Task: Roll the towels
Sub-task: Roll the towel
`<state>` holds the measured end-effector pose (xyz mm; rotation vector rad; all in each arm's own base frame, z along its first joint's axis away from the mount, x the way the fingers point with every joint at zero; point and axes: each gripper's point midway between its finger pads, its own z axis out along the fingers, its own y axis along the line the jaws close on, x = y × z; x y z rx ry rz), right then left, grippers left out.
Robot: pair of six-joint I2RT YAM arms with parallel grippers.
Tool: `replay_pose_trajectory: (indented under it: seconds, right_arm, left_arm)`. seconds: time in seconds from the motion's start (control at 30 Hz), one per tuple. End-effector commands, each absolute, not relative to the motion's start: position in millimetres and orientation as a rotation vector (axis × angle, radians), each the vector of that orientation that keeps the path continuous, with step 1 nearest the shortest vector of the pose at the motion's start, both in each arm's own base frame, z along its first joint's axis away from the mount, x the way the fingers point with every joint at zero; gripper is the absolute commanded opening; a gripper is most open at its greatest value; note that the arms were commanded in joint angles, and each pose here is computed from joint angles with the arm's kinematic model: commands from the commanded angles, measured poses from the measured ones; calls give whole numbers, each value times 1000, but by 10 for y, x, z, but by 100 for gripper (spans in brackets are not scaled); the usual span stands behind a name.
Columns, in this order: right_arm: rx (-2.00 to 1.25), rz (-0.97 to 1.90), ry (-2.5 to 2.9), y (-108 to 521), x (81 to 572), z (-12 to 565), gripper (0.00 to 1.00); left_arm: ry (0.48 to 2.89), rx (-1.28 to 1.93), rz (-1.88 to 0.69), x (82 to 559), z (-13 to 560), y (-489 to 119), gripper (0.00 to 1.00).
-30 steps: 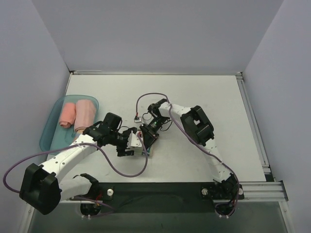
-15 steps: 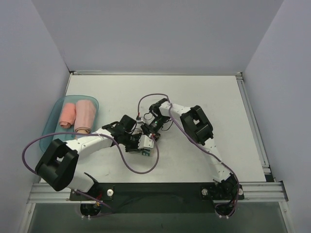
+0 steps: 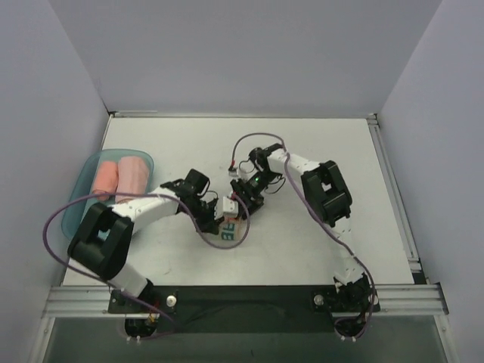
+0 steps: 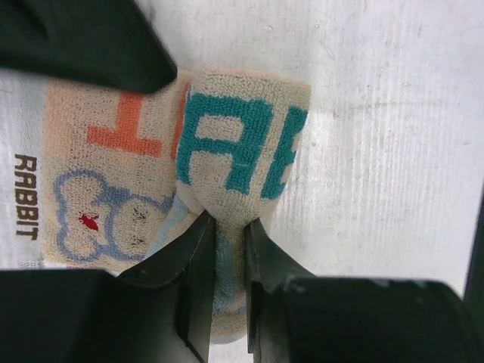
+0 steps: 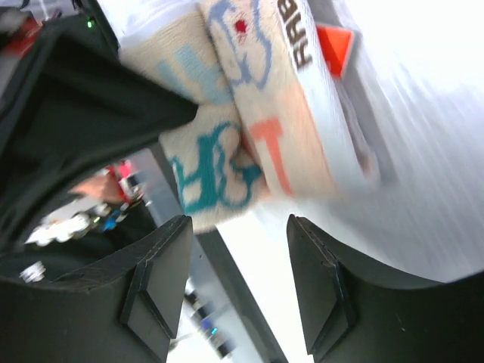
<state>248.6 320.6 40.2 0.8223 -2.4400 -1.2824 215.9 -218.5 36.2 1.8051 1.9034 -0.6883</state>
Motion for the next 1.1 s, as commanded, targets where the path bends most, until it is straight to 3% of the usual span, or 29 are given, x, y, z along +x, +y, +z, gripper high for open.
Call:
replay_pose_trajectory:
  seconds: [0.0,0.23,0.43,0.63,0.83,0.93,1.07]
  right_arm:
    - [949,-1302,-2625,3058,2733,854,53]
    - [1091,-1329,-2786,2704,2722,1304,52]
    - [1141,-1236,-2877,2486,2576,1381,50]
    - [1352,-1136,-2922,2508,2498,1467,49]
    - [1861,-822,-2843,2793,2339,1433,53]
    - [2133,-587,-2770,2987,2362,1247,70]
    - [2465,-326,-2669,3266,2439,1060,70]
  left_arm:
    - [2275,1811,-912,1698,65,-1777,7]
    - [2308,1675,-1267,2135,272,-2010,8]
    - [2461,1596,-1498,2255,75,-1960,9]
    - [2562,1565,-1546,2437,-45,-1938,12]
    - [2617,1567,-1580,2518,-134,-1933,15]
    - [2624,1558,-1591,2531,-170,-1937,16]
    - [2623,1554,-1608,2538,-172,-1948,17]
